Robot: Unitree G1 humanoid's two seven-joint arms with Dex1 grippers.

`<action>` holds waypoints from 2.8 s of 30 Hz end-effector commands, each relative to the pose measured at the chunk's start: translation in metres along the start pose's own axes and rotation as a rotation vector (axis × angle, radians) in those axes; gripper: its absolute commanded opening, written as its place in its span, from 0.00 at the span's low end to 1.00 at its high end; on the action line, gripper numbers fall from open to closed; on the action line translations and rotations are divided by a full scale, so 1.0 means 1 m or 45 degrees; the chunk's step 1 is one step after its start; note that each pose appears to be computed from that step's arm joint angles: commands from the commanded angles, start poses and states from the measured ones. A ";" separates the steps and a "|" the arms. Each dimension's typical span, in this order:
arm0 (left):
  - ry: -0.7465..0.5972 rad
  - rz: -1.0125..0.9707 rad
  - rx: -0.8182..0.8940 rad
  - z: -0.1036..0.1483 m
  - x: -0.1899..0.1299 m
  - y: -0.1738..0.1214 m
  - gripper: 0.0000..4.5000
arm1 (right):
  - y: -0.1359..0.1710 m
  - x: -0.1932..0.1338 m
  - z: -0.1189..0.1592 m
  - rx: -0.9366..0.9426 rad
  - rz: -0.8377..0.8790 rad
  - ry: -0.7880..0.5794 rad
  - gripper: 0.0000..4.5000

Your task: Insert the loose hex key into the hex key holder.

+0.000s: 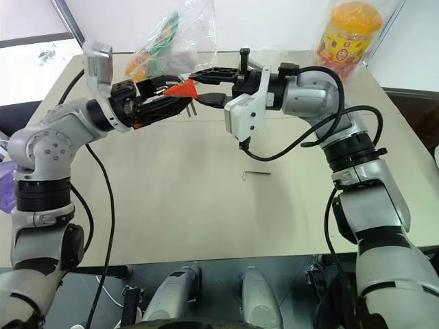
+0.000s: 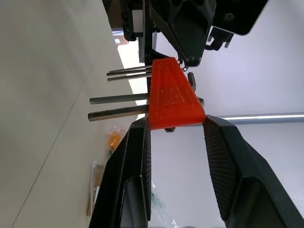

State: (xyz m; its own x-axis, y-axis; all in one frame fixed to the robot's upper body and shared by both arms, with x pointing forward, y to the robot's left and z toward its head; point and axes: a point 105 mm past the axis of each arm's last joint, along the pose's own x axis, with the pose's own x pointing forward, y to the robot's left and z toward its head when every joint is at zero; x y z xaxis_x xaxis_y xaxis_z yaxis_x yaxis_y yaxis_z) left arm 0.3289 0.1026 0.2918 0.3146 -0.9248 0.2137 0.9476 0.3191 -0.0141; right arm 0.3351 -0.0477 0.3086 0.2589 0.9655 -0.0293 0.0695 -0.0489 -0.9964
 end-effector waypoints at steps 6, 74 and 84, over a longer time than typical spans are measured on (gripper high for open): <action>-0.086 -0.018 0.056 0.017 0.001 -0.005 1.00 | -0.023 -0.003 0.008 -0.029 -0.090 -0.028 0.23; 0.056 0.236 0.115 -0.025 -0.024 -0.015 0.00 | 0.203 -0.080 -0.061 1.560 0.650 0.832 0.94; 0.052 0.247 0.126 -0.024 -0.022 -0.013 0.00 | 0.212 -0.080 -0.057 1.556 0.683 0.836 0.01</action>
State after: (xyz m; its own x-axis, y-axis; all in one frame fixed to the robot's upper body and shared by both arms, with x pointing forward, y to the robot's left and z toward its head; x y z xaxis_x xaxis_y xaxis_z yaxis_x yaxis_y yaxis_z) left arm 0.3145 0.1121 0.2522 0.4987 -0.8546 0.1449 0.8633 0.5047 0.0057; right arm 0.3841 -0.1442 0.1131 0.3832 0.6304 -0.6751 -0.9197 0.1925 -0.3422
